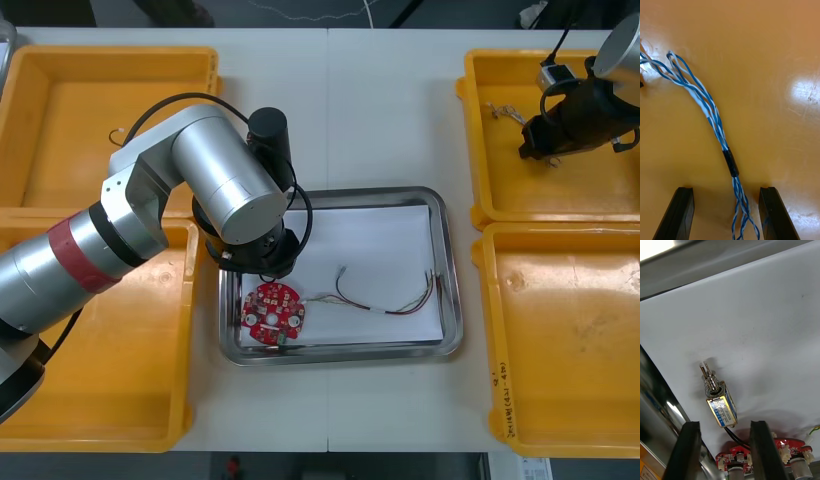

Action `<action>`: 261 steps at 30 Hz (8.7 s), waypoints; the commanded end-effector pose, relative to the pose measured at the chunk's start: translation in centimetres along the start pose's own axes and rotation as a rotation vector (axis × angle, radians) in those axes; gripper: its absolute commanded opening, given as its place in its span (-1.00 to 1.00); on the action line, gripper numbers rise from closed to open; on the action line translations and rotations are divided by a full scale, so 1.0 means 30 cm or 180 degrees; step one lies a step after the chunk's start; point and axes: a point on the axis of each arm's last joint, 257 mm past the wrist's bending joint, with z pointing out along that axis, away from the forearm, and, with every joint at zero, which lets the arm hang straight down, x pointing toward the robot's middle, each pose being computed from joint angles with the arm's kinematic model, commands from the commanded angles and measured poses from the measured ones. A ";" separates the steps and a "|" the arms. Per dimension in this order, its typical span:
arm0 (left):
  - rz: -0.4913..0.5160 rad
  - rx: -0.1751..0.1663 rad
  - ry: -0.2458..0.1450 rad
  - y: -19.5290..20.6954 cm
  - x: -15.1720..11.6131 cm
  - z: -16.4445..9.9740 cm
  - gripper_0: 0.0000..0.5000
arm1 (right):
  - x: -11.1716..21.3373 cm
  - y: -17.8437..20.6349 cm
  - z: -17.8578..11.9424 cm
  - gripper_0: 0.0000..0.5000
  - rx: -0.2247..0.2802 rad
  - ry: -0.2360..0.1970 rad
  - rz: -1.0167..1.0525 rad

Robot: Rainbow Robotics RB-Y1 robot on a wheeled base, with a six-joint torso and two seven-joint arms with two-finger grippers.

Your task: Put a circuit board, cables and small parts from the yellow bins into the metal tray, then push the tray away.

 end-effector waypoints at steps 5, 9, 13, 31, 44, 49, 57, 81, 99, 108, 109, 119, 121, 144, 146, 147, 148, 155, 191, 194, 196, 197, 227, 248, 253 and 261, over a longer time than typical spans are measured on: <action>0.0004 0.0082 -0.0107 -0.063 -0.040 -0.041 1.00 | 0.006 -0.030 0.006 1.00 -0.0029 -0.0087 0.0033; -0.0044 0.0105 -0.0125 -0.058 -0.053 -0.064 1.00 | 0.013 -0.036 0.008 1.00 -0.0022 -0.0077 0.0036; -0.0116 0.0089 -0.0133 -0.035 -0.073 -0.111 1.00 | 0.014 -0.034 0.009 -0.17 -0.0019 -0.0072 0.0022; -0.0703 0.0026 -0.0330 0.172 -0.222 -0.382 1.00 | 0.022 -0.114 -0.045 -1.00 0.0099 0.0036 -0.0177; -0.1274 -0.0084 -0.0598 0.409 -0.309 -0.475 1.00 | -0.032 -0.184 -0.288 -1.00 0.0195 0.0324 -0.0317; -0.1483 -0.0093 -0.0619 0.482 -0.346 -0.516 1.00 | -0.047 -0.186 -0.381 -1.00 0.0161 0.0375 -0.0304; -0.1923 -0.0192 -0.0633 0.627 -0.397 -0.567 1.00 | -0.022 -0.182 -0.532 -1.00 0.0141 0.0501 -0.0300; -0.3102 -0.0253 -0.0410 0.857 -0.392 -0.541 1.00 | 0.024 0.008 -0.662 -1.00 0.0086 -0.0080 -0.1112; -0.3413 0.0071 -0.0764 0.799 -0.558 -0.389 1.00 | 0.101 0.514 -0.665 -1.00 -0.0475 -0.0248 -0.2660; -0.3461 0.0070 -0.0751 0.775 -0.566 -0.312 1.00 | 0.223 0.655 -0.607 -1.00 -0.0702 -0.0053 -0.3171; -0.3458 0.0065 -0.0750 0.771 -0.567 -0.301 1.00 | 0.237 0.671 -0.596 -1.00 -0.0705 -0.0038 -0.3237; -0.3459 -0.0017 -0.0818 0.799 -0.570 -0.207 1.00 | 0.233 0.833 -0.503 -1.00 -0.0530 -0.0212 -0.3670; -0.3457 -0.0008 -0.0850 0.802 -0.576 -0.194 1.00 | 0.230 0.848 -0.484 -1.00 -0.0458 -0.0226 -0.3746; -0.3358 -0.0111 -0.0885 0.826 -0.507 -0.037 1.00 | 0.339 0.968 -0.195 -1.00 -0.0423 -0.0122 -0.4313; -0.3344 -0.0128 -0.0884 0.828 -0.499 -0.023 1.00 | 0.346 0.976 -0.185 -1.00 -0.0444 -0.0124 -0.4330; -0.3334 -0.0143 -0.0889 0.830 -0.496 -0.018 1.00 | 0.351 0.978 -0.179 -1.00 -0.0448 -0.0115 -0.4337; -0.3326 -0.0156 -0.0897 0.833 -0.494 -0.013 1.00 | 0.354 0.979 -0.175 -1.00 -0.0446 -0.0114 -0.4351; -0.3328 -0.0166 -0.0894 0.835 -0.489 -0.008 1.00 | 0.347 0.971 -0.174 0.50 -0.0404 -0.0116 -0.4369; -0.3424 -0.0253 -0.0800 0.900 -0.459 -0.172 -1.00 | 0.386 0.896 -0.398 1.00 -0.0184 0.0129 -0.4177; -0.3419 -0.0260 -0.0754 0.890 -0.448 -0.231 -1.00 | 0.398 0.848 -0.434 1.00 -0.0175 0.0130 -0.3989; -0.3424 -0.0249 -0.0739 0.883 -0.445 -0.265 -1.00 | 0.383 0.832 -0.459 1.00 -0.0165 0.0025 -0.3869; -0.3430 -0.0240 -0.0727 0.880 -0.441 -0.283 -1.00 | 0.366 0.816 -0.480 1.00 -0.0140 -0.0061 -0.3767; -0.2201 0.0163 -0.0737 0.294 -0.413 -0.535 -1.00 | 0.478 0.221 -0.642 1.00 0.0479 -0.0311 -0.0682; -0.1167 0.0103 -0.0305 -0.121 -0.226 -0.364 -1.00 | 0.737 0.043 -0.649 1.00 0.0424 -0.0044 0.0353; -0.1059 0.0080 -0.0207 -0.150 -0.174 -0.300 -1.00 | 0.768 0.068 -0.630 1.00 0.0343 0.0016 0.0472; -0.0893 0.0002 -0.0212 -0.168 -0.122 -0.185 -1.00 | 0.837 0.056 -0.574 1.00 0.0246 0.0255 0.0627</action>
